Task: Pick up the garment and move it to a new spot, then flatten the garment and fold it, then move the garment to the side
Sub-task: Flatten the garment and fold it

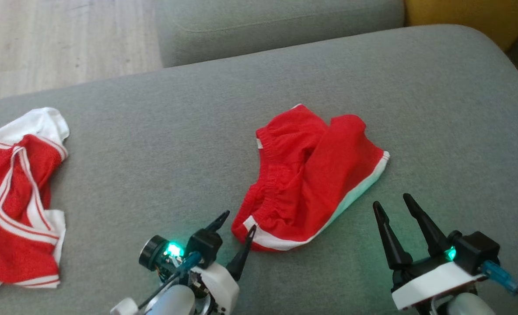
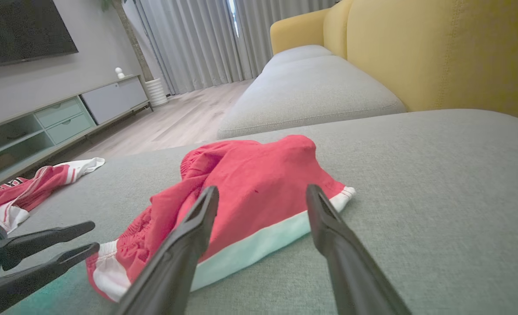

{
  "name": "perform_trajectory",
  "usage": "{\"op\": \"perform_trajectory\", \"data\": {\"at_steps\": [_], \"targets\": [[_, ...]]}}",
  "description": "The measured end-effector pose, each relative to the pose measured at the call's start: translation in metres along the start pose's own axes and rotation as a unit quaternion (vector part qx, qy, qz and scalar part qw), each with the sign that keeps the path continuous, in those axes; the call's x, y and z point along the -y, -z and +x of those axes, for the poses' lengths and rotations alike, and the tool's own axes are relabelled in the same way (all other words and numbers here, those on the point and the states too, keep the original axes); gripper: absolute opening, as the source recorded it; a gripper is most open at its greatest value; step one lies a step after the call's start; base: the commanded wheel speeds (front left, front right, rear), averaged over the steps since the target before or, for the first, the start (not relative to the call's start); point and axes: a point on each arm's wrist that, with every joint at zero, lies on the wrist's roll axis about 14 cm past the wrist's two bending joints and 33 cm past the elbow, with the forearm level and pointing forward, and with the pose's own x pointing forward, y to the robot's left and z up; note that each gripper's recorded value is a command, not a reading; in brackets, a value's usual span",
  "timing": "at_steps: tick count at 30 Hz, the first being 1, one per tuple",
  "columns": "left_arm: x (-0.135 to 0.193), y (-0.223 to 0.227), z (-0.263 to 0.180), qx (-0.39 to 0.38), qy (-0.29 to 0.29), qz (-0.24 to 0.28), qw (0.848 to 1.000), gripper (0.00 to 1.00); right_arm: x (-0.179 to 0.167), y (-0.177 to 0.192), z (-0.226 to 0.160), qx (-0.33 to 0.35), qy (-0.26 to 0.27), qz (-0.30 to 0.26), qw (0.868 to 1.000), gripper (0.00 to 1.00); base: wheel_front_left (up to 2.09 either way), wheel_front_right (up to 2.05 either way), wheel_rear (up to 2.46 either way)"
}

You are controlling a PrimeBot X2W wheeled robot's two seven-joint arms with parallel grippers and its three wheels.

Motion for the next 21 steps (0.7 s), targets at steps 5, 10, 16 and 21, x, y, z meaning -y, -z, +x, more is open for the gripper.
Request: {"op": "perform_trajectory", "data": {"at_steps": [5,10,16,21], "targets": [[0.015,0.025,0.007,-0.065,0.035,-0.003,0.997,1.00,0.009,0.007,-0.007,-0.010,0.018,0.000,1.000,1.00,0.00,0.00,0.00],[0.025,0.029,0.012,-0.087,0.057,-0.007,0.995,1.00,0.015,0.008,-0.009,-0.010,0.032,0.000,0.999,1.00,0.00,0.00,0.00],[0.041,0.018,0.016,-0.079,0.085,0.000,0.993,1.00,0.017,0.007,-0.010,-0.007,0.040,-0.002,0.999,1.00,0.00,0.00,0.00],[0.053,0.005,0.013,-0.070,0.113,0.010,0.991,1.00,0.018,0.005,-0.013,-0.004,0.043,-0.004,0.999,1.00,0.00,0.00,0.00]]}}
